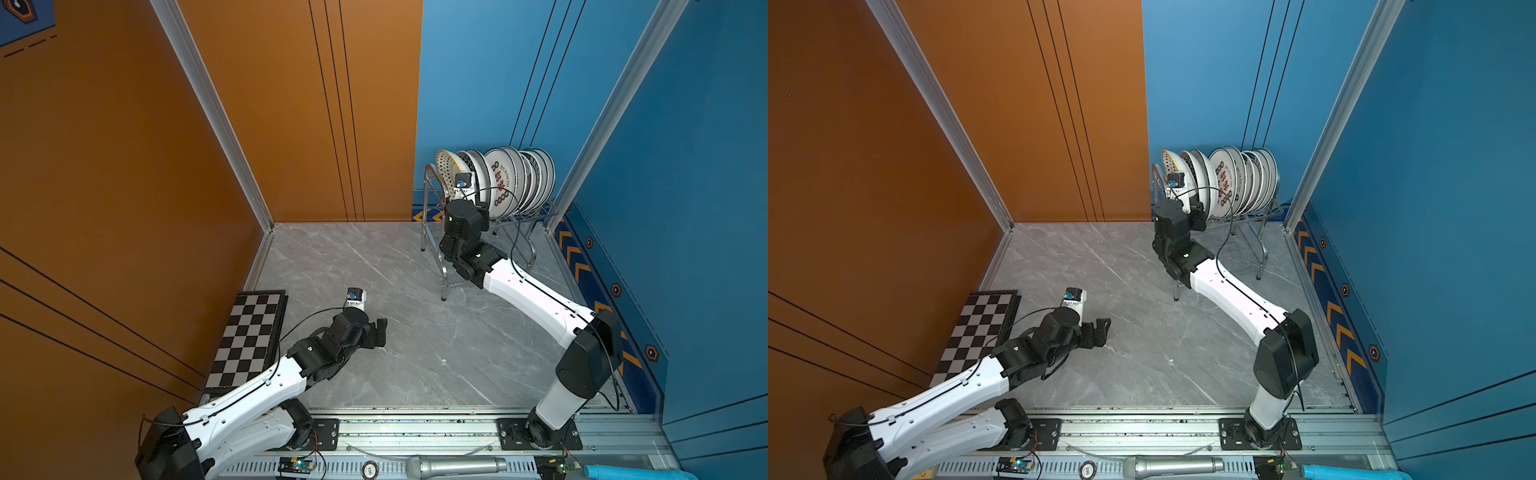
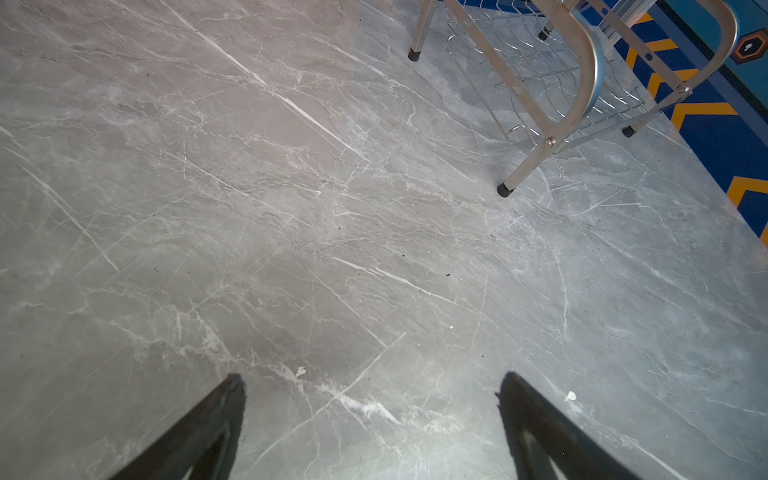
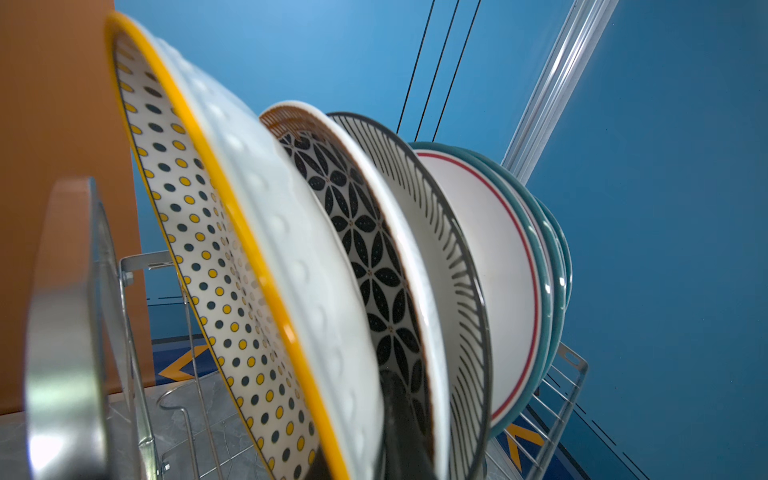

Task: Unload the plates from the dish rack
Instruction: Pick up the plate from the dish rack.

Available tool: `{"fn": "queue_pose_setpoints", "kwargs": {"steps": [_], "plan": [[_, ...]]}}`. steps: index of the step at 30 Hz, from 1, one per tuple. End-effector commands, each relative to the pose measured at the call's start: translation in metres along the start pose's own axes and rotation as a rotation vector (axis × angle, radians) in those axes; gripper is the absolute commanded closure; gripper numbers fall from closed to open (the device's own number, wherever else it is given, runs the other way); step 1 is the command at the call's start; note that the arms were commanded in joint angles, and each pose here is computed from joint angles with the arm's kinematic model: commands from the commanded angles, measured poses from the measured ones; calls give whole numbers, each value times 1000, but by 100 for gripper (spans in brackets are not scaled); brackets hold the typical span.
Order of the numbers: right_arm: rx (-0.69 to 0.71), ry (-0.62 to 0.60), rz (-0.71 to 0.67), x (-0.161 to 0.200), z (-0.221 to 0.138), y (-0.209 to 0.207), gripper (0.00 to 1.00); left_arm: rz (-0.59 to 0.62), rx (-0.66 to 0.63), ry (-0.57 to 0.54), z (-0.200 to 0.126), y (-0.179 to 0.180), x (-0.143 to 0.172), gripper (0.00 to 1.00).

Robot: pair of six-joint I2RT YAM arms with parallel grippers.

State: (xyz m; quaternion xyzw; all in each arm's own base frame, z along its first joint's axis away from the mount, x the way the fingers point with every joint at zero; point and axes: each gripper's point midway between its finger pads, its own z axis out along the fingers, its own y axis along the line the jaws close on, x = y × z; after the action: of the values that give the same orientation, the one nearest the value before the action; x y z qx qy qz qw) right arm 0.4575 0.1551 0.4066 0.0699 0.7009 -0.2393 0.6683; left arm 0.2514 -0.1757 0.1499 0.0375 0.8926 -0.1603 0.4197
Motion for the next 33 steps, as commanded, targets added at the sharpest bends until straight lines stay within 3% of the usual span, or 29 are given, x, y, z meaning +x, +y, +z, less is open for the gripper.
{"fn": "queue_pose_setpoints", "kwargs": {"steps": [1,18,33], "plan": [[-57,-129,195,-57,-23,-20,100,0,-9,-7,2,3,-2,4],[32,-194,306,-79,-28,-45,100,2,-8,-6,4,2,-3,4],[56,-202,313,-83,-23,-48,100,7,-23,4,8,1,-3,5]]}}
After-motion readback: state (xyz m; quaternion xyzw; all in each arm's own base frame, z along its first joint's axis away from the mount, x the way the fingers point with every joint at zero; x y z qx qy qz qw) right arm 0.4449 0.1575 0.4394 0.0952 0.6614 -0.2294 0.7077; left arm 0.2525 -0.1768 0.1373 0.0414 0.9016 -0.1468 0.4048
